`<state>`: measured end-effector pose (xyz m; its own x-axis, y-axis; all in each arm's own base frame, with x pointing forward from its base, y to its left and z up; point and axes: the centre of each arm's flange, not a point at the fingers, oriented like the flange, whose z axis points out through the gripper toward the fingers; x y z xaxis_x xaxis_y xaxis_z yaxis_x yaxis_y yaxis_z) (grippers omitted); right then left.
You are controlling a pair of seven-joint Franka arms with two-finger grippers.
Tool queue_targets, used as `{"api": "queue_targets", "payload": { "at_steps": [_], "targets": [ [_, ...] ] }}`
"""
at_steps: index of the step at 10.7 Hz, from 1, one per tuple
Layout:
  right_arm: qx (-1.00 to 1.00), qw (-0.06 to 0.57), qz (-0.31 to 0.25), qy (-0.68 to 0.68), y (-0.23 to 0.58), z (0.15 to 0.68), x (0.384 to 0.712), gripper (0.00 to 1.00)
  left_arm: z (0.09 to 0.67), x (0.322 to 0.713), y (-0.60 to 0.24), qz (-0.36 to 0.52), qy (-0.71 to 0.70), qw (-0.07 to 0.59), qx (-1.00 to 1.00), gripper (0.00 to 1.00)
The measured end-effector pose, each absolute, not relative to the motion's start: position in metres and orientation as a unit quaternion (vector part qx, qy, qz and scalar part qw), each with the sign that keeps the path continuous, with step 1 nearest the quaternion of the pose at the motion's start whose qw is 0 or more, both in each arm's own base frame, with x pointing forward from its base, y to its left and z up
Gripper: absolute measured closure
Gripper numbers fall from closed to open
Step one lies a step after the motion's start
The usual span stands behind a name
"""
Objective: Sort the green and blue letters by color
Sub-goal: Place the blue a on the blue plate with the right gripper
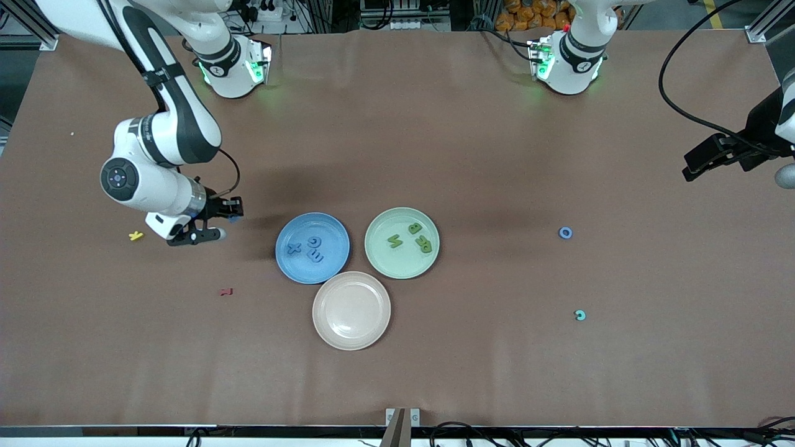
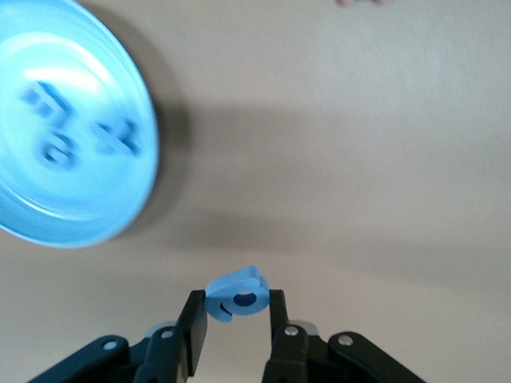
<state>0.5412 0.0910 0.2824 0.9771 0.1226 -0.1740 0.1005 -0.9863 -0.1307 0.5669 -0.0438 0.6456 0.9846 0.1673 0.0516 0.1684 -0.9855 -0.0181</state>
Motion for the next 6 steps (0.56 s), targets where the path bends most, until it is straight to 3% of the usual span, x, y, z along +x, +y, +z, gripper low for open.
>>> {"api": "queue_targets", "payload": {
  "at_steps": [6],
  "targets": [
    [-0.993,0.090,0.055,-0.050,0.158,0.291,0.603,0.64,0.647,0.566,-0.044,-0.024,-0.083,0.012,-0.996,0.00]
  ]
}}
